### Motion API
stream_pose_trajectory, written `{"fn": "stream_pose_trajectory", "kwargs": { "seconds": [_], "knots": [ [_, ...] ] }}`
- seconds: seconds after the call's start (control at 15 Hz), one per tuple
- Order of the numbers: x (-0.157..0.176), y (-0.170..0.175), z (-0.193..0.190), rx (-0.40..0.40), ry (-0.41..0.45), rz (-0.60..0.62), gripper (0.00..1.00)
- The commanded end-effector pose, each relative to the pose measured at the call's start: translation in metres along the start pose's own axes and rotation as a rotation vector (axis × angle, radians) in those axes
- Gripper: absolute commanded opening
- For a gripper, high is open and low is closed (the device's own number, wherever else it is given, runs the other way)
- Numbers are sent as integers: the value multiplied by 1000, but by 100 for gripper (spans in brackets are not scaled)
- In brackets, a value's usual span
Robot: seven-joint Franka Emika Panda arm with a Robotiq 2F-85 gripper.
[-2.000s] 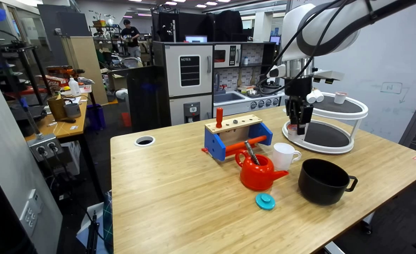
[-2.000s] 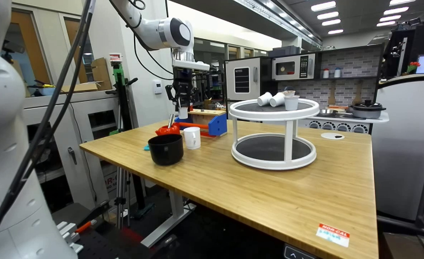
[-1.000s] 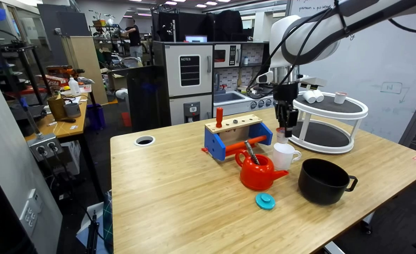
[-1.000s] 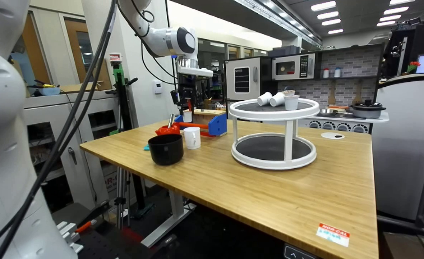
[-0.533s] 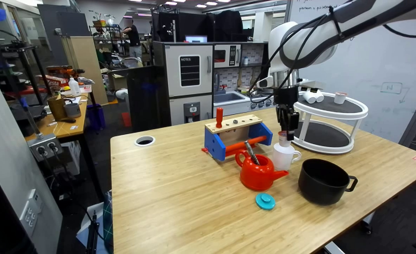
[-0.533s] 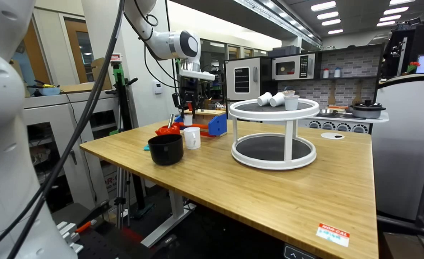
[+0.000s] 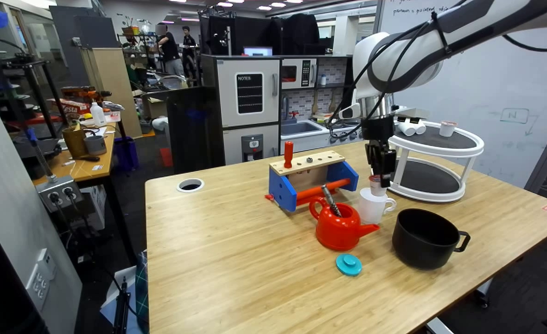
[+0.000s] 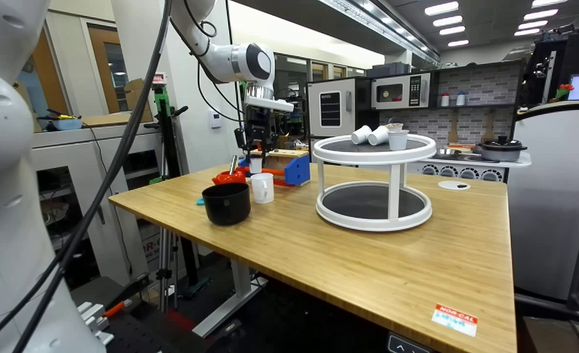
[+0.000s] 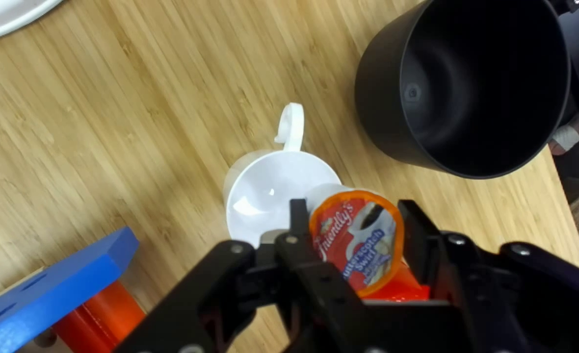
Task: Put one of the cups atop the stand in the mug and another in the bowl, then place the marker in the kettle on the table
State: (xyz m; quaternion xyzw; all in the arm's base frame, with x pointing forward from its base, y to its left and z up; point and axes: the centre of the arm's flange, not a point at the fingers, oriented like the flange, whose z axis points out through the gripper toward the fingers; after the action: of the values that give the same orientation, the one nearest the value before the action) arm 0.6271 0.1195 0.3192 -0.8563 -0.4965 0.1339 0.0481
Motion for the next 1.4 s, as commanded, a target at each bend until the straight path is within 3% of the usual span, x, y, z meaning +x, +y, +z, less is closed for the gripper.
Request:
{"fn": "stream_pose_trajectory", "kwargs": {
  "seconds": [0.0, 1.2, 1.27, 1.33],
  "knots": [
    [1, 5, 3, 26, 0, -5, 23],
    [2, 23, 7, 36, 8, -8, 23],
    [0, 16, 10, 13, 3, 8, 48],
    [0, 16, 10, 13, 3, 8, 48]
  ]
}}
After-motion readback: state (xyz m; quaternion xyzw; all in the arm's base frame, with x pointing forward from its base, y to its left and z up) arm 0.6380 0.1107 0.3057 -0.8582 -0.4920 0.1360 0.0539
